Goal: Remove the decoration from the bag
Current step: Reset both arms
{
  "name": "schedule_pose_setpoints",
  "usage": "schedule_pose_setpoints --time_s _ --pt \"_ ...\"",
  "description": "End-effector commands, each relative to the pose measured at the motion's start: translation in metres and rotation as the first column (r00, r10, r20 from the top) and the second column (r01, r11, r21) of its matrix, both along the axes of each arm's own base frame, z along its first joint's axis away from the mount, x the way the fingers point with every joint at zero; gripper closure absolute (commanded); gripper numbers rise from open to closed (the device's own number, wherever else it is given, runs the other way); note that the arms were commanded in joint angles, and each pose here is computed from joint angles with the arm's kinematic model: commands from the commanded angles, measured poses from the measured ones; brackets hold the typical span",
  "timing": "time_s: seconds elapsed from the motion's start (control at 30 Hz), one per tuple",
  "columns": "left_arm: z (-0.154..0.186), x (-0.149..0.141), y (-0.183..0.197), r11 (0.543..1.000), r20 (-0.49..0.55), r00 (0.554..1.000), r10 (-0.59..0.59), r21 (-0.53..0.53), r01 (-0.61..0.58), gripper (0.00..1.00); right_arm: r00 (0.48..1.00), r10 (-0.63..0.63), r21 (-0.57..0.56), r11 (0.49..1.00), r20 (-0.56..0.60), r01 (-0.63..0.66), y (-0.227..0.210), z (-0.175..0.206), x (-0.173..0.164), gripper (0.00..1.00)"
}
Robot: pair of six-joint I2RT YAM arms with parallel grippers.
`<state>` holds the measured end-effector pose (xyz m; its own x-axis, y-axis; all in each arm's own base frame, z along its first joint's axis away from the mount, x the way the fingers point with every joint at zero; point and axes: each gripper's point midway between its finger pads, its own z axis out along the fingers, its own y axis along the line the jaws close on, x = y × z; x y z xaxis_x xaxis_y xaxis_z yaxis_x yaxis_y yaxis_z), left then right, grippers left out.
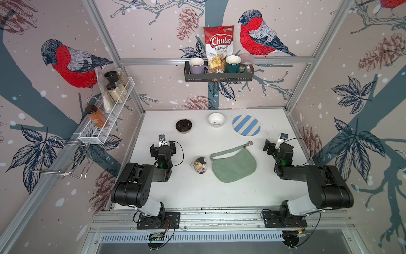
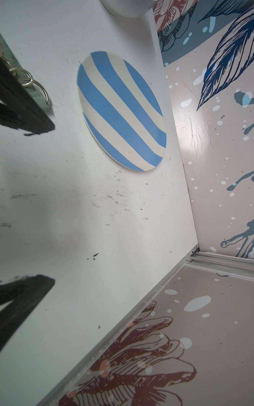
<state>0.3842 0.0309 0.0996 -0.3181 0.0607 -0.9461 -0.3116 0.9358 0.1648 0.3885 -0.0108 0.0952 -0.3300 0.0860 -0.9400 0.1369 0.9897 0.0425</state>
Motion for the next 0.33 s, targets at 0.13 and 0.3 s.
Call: schedule_pose_setpoints --time_s 0.13,0.3 --pt "0.0005 0.0004 0.0018 1.0 0.002 1.0 0.013 -0.009 -0.013 0.03 1.0 -0.007 -0.016 1.0 0.001 0.007 -0.0027 0.0013 0.0018 0.0" --pt "0.0007 0.0004 0.0022 1.0 0.003 1.0 0.014 -0.009 -0.014 0.03 1.0 -0.007 -0.015 1.0 0.004 0.007 -0.0028 0.0023 0.0013 0.0"
